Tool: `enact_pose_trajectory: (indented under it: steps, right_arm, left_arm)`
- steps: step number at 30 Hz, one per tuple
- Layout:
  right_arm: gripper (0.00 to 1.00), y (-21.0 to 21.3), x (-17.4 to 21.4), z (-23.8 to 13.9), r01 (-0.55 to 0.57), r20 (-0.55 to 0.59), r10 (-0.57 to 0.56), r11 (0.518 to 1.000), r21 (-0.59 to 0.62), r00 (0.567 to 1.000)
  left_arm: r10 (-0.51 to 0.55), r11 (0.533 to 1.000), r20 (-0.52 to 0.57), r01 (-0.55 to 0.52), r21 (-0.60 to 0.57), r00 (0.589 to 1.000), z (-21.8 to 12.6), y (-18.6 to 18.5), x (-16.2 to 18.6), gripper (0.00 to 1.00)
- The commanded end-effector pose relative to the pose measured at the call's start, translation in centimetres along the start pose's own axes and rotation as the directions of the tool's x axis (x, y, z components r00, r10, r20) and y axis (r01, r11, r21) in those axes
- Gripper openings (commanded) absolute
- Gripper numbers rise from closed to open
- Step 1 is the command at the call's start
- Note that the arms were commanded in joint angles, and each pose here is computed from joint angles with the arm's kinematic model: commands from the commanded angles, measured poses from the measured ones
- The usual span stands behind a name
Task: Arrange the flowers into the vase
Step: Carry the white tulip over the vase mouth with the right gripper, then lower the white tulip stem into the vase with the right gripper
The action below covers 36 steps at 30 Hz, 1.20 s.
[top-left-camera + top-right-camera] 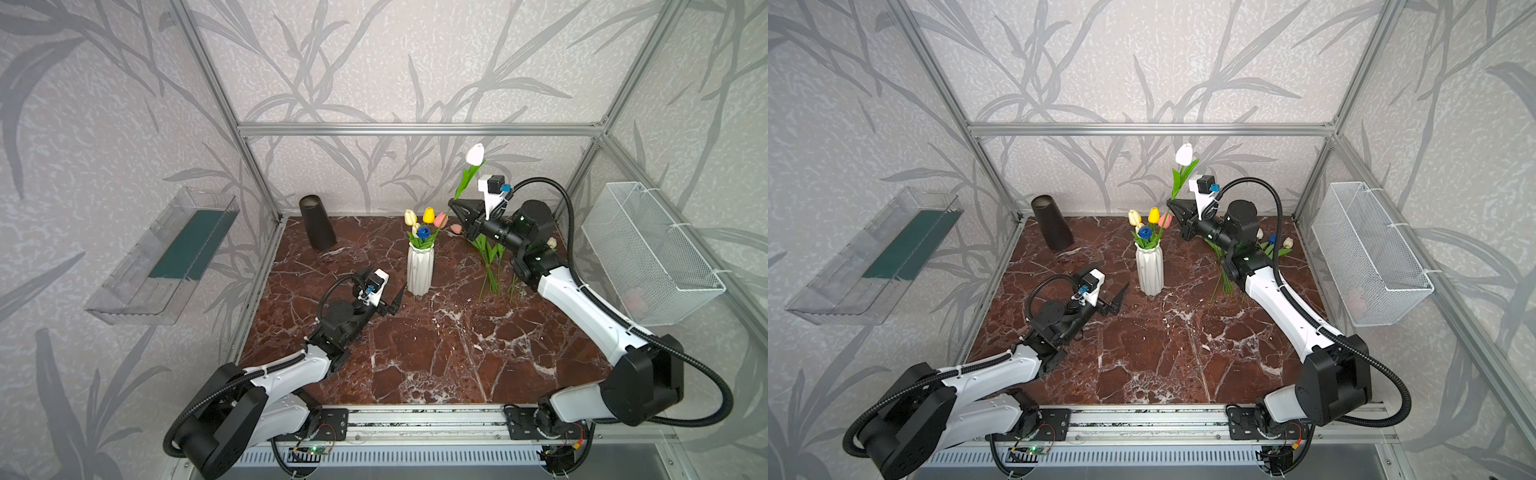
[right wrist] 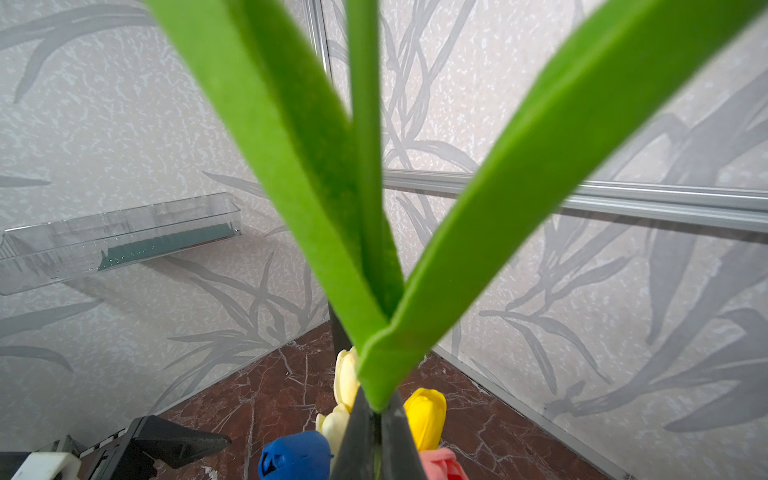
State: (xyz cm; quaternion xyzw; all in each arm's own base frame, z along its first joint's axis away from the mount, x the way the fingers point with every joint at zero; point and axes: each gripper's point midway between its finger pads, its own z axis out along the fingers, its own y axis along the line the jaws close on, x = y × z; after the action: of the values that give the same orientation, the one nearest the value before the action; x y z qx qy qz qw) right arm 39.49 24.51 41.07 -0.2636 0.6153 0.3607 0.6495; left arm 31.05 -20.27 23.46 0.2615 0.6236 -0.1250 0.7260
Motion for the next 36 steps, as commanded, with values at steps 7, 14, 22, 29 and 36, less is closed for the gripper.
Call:
enact_pose_trajectory:
  steps: [7, 14, 22, 29, 36]
  right_arm:
    - [0.00, 0.3, -2.4, 0.4, 0.044, 0.056, -0.044, 0.999, -0.006, 0.997]
    - [0.00, -0.3, 1.0, 0.9, 0.025, 0.020, -0.025, 1.000, -0.006, 0.999]
    - [0.00, -0.2, 4.2, 1.5, 0.038, -0.036, -0.039, 0.999, -0.027, 0.999]
    - [0.00, 2.2, 9.2, 2.9, 0.092, -0.131, -0.107, 0.989, -0.116, 0.986]
    - [0.00, 2.4, 13.7, 3.0, 0.116, -0.185, -0.137, 0.986, -0.119, 0.973]
  left_arm:
    - [0.006, 1.000, 0.029, -0.006, -0.021, 1.000, -0.3, 0.5, -0.7, 1.00]
    - [0.006, 1.000, 0.019, -0.006, -0.022, 1.000, -0.3, 0.5, -0.3, 1.00]
    - [0.008, 1.000, 0.009, -0.008, -0.022, 1.000, -0.1, 0.4, 0.1, 1.00]
    - [0.002, 1.000, 0.007, -0.002, -0.010, 1.000, 0.6, 0.1, 0.5, 1.00]
    - [0.002, 1.000, 0.003, -0.002, 0.001, 1.000, 1.0, -0.2, 0.9, 1.00]
